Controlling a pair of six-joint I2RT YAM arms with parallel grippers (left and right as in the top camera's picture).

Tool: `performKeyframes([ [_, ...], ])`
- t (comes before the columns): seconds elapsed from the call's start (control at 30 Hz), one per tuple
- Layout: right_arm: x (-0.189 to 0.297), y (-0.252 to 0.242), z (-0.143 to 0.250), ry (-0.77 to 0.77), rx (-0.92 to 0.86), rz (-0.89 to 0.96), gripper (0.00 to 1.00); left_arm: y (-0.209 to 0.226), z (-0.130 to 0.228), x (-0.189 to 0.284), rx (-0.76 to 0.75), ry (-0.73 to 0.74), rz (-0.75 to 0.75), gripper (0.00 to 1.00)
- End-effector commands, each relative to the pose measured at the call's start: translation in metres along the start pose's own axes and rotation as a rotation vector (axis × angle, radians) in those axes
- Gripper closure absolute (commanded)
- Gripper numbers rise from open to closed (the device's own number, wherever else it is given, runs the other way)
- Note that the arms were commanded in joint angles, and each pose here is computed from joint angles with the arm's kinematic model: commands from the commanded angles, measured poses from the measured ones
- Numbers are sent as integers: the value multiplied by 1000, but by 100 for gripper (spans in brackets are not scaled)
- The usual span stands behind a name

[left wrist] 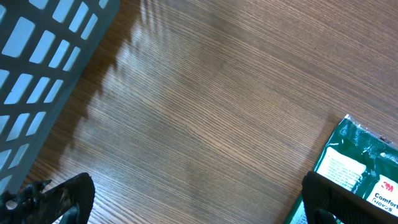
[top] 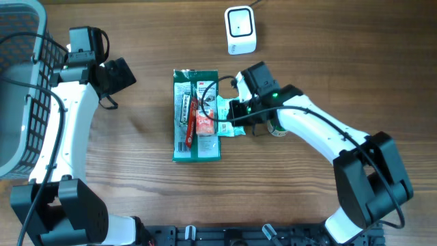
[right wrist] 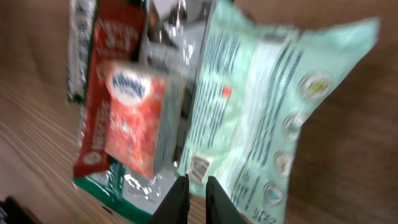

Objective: Scan the item barcode
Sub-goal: 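Move the green-capped jar rightward with the right gripper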

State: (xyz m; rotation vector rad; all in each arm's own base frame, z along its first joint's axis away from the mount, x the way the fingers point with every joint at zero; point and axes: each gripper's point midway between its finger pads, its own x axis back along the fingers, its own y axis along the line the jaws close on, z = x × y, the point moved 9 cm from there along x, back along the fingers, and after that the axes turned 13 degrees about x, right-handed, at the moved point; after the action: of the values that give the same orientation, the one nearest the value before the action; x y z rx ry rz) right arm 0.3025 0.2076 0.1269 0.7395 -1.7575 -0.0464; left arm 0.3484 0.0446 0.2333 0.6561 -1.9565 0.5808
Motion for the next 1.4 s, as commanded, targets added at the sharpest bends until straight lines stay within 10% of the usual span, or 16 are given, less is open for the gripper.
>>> performKeyframes([
  [0.0, -6, -5, 16, 21, -44, 49, 90, 1, -5, 5, -7, -21, 0, 0],
  [0.27, -14, -11, 25, 3, -81, 63, 89, 1, -5, 5, -7, -21, 1, 0],
  [0.43, 28, 15, -12, -60, 35, -8, 70, 1, -5, 5, -7, -21, 0, 0],
  [0.7, 129, -6, -29, -15, -83, 477, 0, 1, -5, 5, -7, -21, 0, 0],
  [1.37, 91, -71, 25, 147, -388, 506, 0, 1, -5, 5, -7, -21, 0, 0],
])
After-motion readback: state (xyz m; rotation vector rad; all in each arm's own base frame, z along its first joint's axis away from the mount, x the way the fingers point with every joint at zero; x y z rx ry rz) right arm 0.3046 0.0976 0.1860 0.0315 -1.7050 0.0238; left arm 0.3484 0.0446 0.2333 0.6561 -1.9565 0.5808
